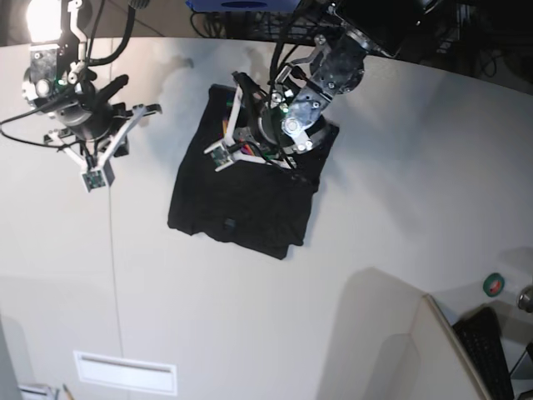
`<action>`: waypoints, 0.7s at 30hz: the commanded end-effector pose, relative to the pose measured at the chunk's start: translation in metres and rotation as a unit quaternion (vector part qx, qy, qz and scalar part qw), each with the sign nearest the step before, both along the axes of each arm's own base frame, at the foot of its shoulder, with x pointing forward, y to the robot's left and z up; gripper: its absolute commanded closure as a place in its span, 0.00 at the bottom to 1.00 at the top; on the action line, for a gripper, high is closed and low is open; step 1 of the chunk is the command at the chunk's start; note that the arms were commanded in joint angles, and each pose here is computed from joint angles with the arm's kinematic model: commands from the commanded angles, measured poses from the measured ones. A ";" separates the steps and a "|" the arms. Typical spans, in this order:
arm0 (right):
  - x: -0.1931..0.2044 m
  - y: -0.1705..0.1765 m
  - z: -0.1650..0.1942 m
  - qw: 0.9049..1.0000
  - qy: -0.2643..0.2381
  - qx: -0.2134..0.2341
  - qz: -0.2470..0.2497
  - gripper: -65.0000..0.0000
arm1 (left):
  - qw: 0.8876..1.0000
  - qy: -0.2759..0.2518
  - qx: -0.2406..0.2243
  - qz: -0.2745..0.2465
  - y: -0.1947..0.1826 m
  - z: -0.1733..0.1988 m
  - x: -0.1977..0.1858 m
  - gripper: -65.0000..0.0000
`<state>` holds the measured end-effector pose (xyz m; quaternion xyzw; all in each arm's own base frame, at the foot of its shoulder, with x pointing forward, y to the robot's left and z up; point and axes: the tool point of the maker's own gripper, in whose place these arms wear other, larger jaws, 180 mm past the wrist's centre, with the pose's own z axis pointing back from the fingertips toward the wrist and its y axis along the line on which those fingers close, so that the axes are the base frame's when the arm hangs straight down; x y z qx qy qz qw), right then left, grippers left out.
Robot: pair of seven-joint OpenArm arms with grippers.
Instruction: Layout the t-shirt on the table in an organized manner, then fold the t-shirt properly
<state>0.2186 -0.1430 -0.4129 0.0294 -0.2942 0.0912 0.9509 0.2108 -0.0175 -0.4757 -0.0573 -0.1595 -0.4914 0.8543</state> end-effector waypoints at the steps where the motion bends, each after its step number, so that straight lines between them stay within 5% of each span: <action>1: 0.007 -0.004 0.009 1.000 -0.020 -0.006 0.001 1.00 | 1.000 -0.003 -0.002 -0.001 -0.004 0.000 0.003 1.00; 7: 0.008 -0.006 0.010 1.000 -0.023 -0.007 -0.001 1.00 | 1.000 -0.001 -0.030 -0.008 -0.024 -0.002 -0.002 1.00; 12: 0.005 -0.019 0.010 0.999 -0.019 -0.026 0.005 1.00 | 0.996 -0.046 -0.081 0.000 -0.041 0.038 0.006 1.00; 21: -0.064 -0.094 0.006 0.994 0.038 -0.091 -0.043 1.00 | 0.989 -0.071 -0.038 0.125 0.086 0.056 -0.027 1.00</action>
